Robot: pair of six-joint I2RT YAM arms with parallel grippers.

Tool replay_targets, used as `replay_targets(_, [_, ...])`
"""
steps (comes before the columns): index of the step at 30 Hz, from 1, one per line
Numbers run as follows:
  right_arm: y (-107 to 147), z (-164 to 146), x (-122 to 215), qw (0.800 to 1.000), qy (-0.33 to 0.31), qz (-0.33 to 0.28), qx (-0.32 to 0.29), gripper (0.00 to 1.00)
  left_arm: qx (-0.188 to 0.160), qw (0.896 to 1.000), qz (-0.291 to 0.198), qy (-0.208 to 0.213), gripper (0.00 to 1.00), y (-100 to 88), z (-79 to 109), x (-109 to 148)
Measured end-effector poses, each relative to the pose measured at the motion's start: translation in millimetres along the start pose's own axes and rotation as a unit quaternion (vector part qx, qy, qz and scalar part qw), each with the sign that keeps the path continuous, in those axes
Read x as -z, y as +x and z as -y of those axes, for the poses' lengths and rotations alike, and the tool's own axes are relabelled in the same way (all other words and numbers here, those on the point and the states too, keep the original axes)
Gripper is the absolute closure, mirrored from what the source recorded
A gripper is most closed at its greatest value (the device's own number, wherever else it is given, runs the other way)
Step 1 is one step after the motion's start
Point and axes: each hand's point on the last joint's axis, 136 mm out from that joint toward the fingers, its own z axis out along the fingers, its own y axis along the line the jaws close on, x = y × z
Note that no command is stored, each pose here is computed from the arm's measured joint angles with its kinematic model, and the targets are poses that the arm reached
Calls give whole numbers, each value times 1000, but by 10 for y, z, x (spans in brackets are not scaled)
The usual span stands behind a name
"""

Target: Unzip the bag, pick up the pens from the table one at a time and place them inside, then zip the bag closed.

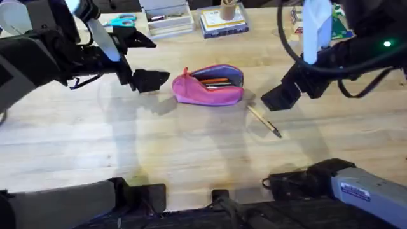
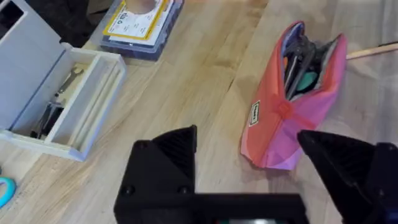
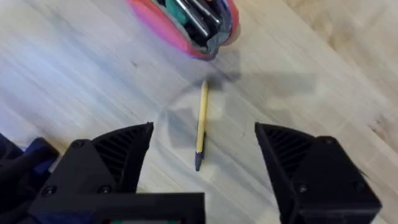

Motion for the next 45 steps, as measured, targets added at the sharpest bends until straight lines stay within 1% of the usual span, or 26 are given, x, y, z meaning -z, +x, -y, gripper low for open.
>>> replay_targets(5, [-12, -22, 119, 999, 16, 32, 9, 4, 0, 1000, 0, 0, 8, 0, 0, 0])
replay_targets(7, [53, -49, 104, 999, 21, 41, 11, 4, 0, 1000, 0, 0, 8, 0, 0, 0])
replay_targets(11, [328, -134, -49, 999, 19, 36, 10, 4, 0, 1000, 0, 0, 8, 0, 0, 0])
replay_targets(14, [460, -163, -151, 999, 24, 44, 12, 4, 0, 1000, 0, 0, 8, 0, 0, 0])
replay_targets(17, [486, -147, -251, 997, 32, 65, 2, 4, 0, 1000, 0, 0, 8, 0, 0, 0])
replay_targets(21, [471, -95, -416, 996, 37, 82, -27, 3, 0, 1000, 0, 0, 8, 0, 0, 0])
replay_targets(29, [433, -19, -629, 996, 28, 64, -56, 4, 0, 1000, 0, 0, 8, 0, 0, 0])
replay_targets(39, [577, -12, -905, 997, 3, 0, -77, 3, 0, 1000, 0, 0, 7, 0, 0, 0])
replay_targets(45, [596, -12, -936, 996, 1, -7, -84, 4, 0, 1000, 0, 0, 8, 0, 0, 0])
